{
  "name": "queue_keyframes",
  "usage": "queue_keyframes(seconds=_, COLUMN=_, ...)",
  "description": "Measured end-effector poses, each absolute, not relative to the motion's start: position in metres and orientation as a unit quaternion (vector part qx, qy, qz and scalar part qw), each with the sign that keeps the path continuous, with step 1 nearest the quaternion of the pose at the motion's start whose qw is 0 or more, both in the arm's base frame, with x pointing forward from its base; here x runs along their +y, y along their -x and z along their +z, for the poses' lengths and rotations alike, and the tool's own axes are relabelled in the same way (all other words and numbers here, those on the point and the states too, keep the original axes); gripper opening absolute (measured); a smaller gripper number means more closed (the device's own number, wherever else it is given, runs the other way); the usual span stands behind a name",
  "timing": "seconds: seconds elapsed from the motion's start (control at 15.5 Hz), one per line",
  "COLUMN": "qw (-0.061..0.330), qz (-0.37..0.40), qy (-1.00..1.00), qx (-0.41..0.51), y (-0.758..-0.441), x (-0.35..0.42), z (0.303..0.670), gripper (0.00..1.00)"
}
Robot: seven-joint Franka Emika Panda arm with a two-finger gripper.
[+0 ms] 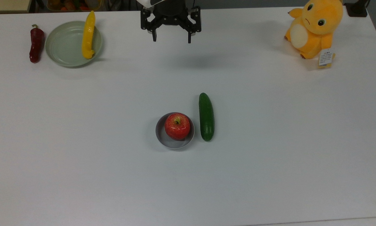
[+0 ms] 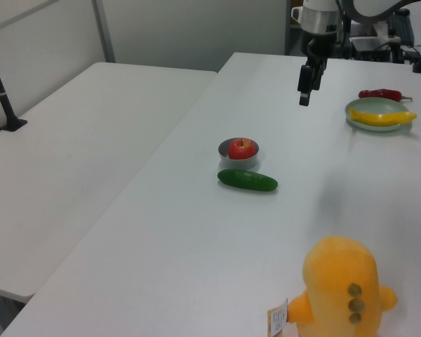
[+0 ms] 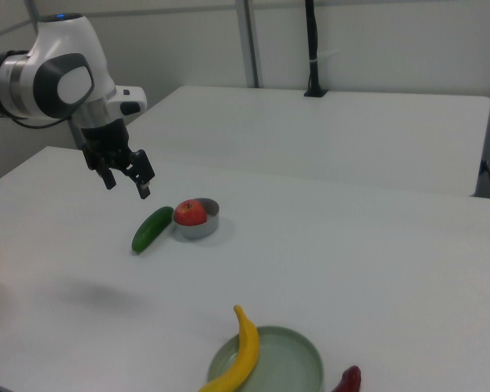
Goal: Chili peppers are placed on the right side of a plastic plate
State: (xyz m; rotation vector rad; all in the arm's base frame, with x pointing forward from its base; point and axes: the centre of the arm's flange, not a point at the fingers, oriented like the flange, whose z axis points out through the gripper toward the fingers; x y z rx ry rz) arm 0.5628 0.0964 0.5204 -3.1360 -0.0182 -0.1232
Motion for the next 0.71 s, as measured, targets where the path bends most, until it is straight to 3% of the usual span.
queue_keyframes(seconds=0.71, qw=-0.001, qz=-0.026, qy=1.000, qx=-0.013, y=-0.5611, x=0.0908, z=0.5195, gripper=1.00)
